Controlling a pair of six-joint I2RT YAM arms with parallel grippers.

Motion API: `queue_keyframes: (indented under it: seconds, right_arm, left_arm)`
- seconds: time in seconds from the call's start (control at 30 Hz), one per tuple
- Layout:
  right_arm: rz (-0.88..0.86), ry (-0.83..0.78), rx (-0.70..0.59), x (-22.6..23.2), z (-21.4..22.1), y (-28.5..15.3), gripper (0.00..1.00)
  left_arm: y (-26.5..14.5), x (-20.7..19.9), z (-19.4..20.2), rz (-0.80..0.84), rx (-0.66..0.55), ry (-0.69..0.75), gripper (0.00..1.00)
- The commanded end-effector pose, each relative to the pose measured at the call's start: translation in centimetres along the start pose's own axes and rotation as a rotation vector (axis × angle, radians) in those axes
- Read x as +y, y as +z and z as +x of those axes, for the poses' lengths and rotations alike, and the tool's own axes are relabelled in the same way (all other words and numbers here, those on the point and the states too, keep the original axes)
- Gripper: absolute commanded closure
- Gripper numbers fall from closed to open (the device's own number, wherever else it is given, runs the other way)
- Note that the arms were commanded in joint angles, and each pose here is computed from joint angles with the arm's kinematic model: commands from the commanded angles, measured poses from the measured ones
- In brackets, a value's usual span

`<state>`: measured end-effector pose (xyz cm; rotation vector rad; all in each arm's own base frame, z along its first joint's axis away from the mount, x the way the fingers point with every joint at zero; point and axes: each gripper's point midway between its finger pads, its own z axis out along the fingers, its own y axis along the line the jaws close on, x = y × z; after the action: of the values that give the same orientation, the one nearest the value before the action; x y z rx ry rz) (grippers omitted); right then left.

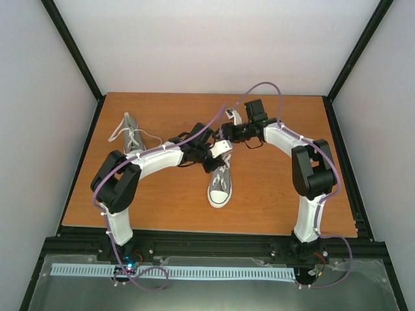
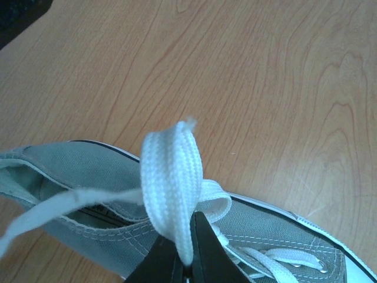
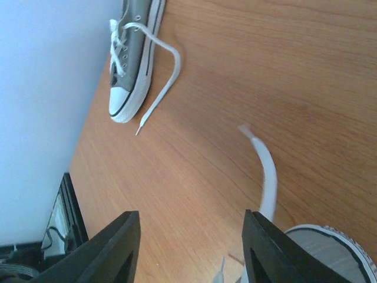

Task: Tie the shoes
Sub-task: Wrap the shoelace around the shoelace.

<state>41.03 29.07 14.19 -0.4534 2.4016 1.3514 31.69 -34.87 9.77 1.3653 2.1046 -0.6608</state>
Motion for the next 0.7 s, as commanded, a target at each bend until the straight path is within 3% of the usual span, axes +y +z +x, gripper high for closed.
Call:
queue_keyframes:
  seconds: [0.0, 0.3, 0.53, 0.67]
  right_arm:
    - [0.097, -0.061, -0.079, 1.3, -2.4, -3.0, 0.48]
    - [0.268, 0.045, -0.266, 0.1, -1.7, -8.2, 0.43]
    - [0.138, 0.188, -0.348, 0.5, 3.2, -8.3, 0.39]
    - [0.089, 0.19, -0.364, 1.3, 4.4, -7.7, 0.36]
  left_arm:
    - [-0.5, -0.4, -1.9, 0.024, -0.04, 0.009, 0.99]
    - [-0.4, 0.0, -2.0, 0.025, -0.045, -0.019, 0.99]
    - [-0.3, 0.0, -2.0, 0.032, -0.044, -0.027, 0.99]
    - [-0.1, 0.1, -1.9, 0.031, -0.04, -0.028, 0.99]
